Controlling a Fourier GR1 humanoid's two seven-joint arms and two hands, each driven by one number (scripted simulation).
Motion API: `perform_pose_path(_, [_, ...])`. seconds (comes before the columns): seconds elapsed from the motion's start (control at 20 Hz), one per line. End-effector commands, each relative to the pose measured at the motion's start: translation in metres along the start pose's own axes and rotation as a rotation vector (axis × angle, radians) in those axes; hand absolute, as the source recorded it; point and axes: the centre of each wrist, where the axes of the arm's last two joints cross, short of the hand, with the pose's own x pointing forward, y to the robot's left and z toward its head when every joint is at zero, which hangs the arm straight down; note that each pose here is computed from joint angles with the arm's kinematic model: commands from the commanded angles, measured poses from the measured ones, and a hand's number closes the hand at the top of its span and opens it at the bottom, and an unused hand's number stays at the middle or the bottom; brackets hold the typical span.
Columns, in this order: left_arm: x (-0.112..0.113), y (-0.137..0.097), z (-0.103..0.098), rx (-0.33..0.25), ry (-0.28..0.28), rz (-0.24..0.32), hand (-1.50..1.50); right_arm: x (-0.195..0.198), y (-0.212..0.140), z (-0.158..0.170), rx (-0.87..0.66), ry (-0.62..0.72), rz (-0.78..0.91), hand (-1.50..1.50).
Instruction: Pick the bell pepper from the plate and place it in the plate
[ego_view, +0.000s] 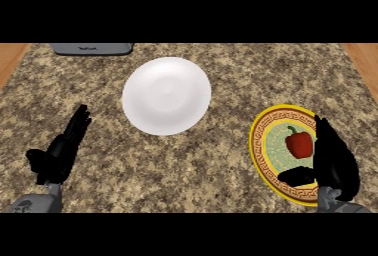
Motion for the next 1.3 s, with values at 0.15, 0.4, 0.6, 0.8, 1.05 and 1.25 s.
perform_pose_path(0.15, [-0.023,-0.011,0.011,-0.013,-0.016,0.012,0.0,-0.01,0.014,-0.016,0.012,0.018,0.003,-1.5])
perform_pose_path(0.4, [0.017,-0.001,0.015,-0.012,-0.018,-0.005,0.0,0.008,0.034,-0.03,0.021,0.061,0.061,-1.5])
perform_pose_path(0.6, [0.007,0.001,-0.017,-0.002,0.011,0.013,0.0,-0.03,0.04,-0.045,0.015,0.071,0.072,-1.5])
perform_pose_path(0.8, [0.0,-0.019,0.009,-0.004,0.016,0.012,0.0,-0.031,0.03,-0.052,0.1,0.037,0.033,1.5])
perform_pose_path(1.05, [0.006,0.012,-0.001,-0.005,-0.006,-0.008,0.0,-0.021,0.05,-0.068,0.093,-0.037,0.088,1.5])
perform_pose_path(1.25, [-0.015,0.01,0.019,-0.009,0.005,0.005,0.0,-0.03,0.058,-0.055,0.08,-0.073,0.077,1.5])
